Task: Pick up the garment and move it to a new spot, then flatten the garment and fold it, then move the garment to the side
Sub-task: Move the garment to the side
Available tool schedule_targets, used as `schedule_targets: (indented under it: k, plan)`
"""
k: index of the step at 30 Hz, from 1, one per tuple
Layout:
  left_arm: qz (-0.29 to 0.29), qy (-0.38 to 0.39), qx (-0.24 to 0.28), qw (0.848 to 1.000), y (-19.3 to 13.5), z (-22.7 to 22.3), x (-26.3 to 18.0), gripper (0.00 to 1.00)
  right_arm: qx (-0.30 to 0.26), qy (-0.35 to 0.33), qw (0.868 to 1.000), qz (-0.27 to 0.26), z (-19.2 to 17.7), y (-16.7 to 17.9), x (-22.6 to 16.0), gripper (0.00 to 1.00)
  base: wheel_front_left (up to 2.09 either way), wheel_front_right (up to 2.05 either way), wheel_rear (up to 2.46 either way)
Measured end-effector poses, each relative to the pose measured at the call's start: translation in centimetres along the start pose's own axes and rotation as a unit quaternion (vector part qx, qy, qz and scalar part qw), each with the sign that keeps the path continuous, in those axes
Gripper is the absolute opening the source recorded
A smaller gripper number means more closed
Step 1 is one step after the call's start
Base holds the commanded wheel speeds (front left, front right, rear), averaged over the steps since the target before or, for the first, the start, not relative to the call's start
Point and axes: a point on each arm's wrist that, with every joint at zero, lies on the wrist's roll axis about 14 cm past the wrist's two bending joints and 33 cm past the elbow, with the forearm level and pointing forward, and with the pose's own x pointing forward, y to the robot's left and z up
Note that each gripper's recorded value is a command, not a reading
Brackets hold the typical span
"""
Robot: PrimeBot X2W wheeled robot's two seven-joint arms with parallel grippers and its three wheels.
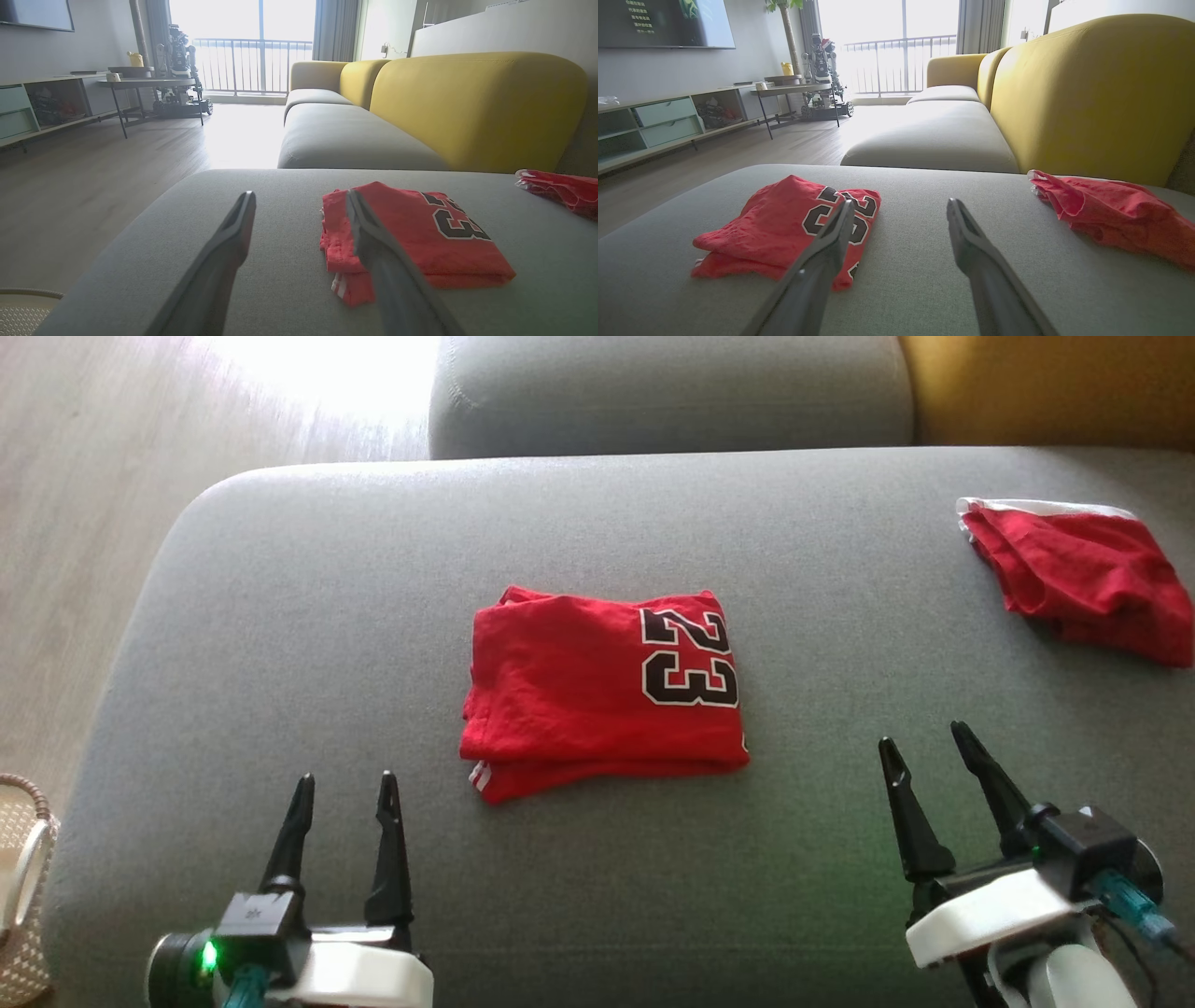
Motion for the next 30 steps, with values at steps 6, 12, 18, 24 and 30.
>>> schedule_targets:
  k: [6,12,18,24,30]
  plan:
    - [0.001,-0.003,0.006,1.000,0.1,0.2,-0.1,1.00,0.000,-0.005,1.000,0.002,0.3,0.2,0.1,1.00,0.00,0.00,0.00]
    - [0.003,-0.001,0.007,1.000,0.2,0.1,-0.2,1.00,0.000,-0.004,1.000,0.005,0.2,0.3,0.2,1.00,0.00,0.00,0.00]
    - [0.007,0.003,0.007,1.000,0.4,-0.2,-0.2,1.00,0.017,0.009,1.000,0.013,-0.7,1.0,0.3,1.00,0.00,0.00,0.00]
    - [0.002,0.016,0.004,1.000,-0.1,-0.9,-0.6,1.00,0.064,0.070,0.995,0.020,-4.6,2.2,0.5,1.00,0.00,0.00,0.00]
    - [0.010,0.029,0.004,1.000,0.3,-1.6,-0.9,1.00,0.148,0.094,0.984,0.019,-6.1,3.6,4.2,1.00,0.00,0.00,0.00]
